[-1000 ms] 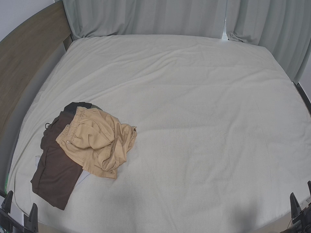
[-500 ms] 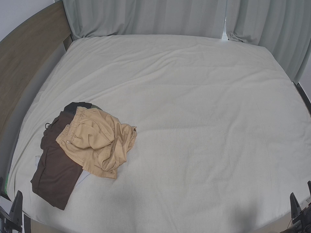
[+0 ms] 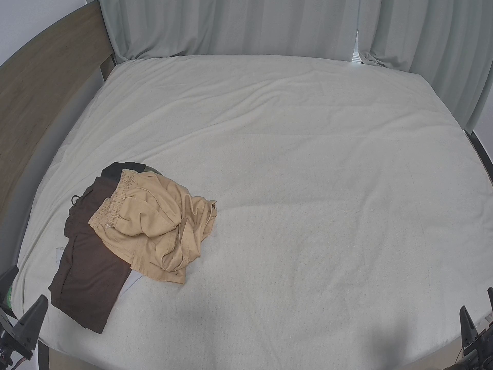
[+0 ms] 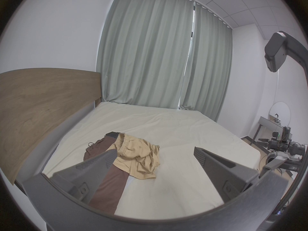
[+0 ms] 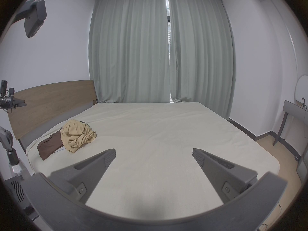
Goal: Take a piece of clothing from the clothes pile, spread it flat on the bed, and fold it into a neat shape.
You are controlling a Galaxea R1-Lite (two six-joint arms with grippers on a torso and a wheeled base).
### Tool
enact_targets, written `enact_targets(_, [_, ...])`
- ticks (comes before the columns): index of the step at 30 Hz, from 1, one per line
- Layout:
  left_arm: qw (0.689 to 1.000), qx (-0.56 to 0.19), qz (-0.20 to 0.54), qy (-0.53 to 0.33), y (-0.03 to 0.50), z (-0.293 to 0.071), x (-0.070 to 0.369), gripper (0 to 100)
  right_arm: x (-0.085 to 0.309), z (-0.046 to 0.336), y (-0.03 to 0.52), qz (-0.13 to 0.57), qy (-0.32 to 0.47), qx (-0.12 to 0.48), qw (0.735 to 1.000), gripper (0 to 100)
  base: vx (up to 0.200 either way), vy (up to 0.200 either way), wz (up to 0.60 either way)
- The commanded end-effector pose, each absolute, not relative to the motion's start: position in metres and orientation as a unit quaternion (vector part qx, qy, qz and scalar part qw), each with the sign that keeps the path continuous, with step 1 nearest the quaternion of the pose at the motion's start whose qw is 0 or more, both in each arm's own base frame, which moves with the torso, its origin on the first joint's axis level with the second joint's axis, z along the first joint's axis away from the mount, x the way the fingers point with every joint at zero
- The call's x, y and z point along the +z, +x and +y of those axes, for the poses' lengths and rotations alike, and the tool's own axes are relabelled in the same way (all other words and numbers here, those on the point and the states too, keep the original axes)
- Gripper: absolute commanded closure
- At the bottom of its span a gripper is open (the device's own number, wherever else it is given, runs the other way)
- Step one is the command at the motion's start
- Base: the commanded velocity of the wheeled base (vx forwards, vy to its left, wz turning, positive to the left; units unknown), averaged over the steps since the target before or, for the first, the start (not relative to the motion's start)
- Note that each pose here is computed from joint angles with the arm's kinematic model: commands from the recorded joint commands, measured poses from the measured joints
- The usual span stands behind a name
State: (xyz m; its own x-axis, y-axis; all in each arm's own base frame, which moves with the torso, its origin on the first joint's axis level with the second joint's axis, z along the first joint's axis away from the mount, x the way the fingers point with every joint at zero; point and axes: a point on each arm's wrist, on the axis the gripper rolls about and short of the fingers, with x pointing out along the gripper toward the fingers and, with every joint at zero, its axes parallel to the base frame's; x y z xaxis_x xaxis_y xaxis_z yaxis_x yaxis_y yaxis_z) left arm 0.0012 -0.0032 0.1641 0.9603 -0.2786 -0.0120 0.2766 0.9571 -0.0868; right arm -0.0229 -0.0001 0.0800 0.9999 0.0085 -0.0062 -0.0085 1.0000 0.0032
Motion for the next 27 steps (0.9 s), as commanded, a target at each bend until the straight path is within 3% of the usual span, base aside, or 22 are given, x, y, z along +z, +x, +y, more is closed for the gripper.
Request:
enact_targets(1, [0.987,-0.151,0.039,-0.043,0.014,-0.006,0.173,0,0.075,0.0,-0.023,0.003,0.002,0.005,1.0,0,0.0,0.0,0.0])
enact_targets(10, [0.969,-0.22,0.065,-0.095,0.04,-0.013,0.196,0,0.075,0.0,-0.023,0.003,0.001,0.005,1.0,0,0.0,0.0,0.0])
enact_targets(27, [0.95,-0.251,0.109,-0.148,0.104,-0.024,0.199,0,0.075,0.0,-0.023,0.003,0.0,0.005,1.0,0,0.0,0.0,0.0])
